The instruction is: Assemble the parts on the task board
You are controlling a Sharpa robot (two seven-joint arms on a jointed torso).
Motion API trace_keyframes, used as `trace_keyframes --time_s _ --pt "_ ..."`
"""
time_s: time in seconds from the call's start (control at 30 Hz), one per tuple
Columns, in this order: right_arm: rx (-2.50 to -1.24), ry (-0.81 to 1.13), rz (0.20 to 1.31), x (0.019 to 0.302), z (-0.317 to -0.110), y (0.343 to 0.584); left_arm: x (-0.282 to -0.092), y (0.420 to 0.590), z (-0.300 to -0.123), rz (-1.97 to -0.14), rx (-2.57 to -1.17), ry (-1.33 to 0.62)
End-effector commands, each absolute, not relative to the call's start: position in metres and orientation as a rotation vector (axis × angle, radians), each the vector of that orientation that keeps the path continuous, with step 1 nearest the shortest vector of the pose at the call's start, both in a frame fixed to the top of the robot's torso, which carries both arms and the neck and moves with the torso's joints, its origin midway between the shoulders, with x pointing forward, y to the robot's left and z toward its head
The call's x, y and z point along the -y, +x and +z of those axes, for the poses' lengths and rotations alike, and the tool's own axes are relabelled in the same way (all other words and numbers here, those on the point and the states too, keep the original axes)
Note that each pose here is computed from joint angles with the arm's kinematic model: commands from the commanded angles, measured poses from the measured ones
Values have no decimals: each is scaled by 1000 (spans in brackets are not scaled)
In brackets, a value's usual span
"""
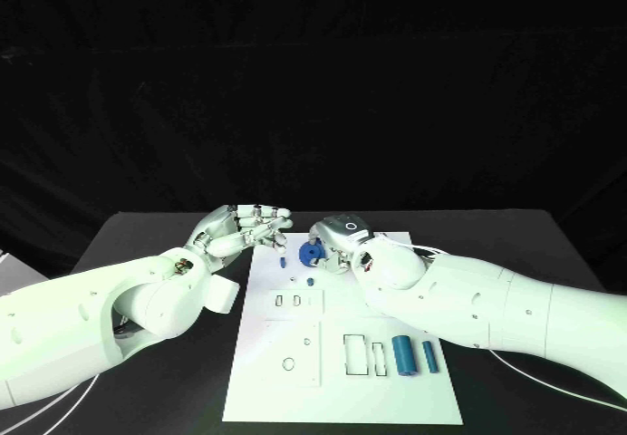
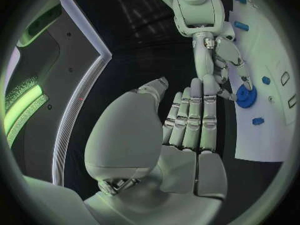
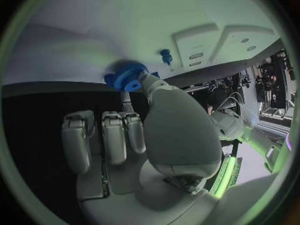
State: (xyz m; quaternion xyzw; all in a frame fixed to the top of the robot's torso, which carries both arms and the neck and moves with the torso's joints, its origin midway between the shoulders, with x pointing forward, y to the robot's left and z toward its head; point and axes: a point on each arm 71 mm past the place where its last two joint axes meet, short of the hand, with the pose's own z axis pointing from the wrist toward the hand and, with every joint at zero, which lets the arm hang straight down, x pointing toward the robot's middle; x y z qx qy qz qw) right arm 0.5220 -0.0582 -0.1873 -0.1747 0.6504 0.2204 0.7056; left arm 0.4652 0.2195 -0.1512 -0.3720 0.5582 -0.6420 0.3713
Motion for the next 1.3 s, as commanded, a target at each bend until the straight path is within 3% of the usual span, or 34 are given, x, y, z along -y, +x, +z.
trace_keyframes --time_s 0.03,0.6,1.3 --pt "-1441 -385 491 58 -188 522 -217 465 -150 -1668 -1437 -940" --pt "-1452 -369 515 59 -190 523 -217 466 -151 -1665 -1440 -941" --pt "-1629 -251 570 71 -200 527 -217 466 -151 -1662 -1445 -943"
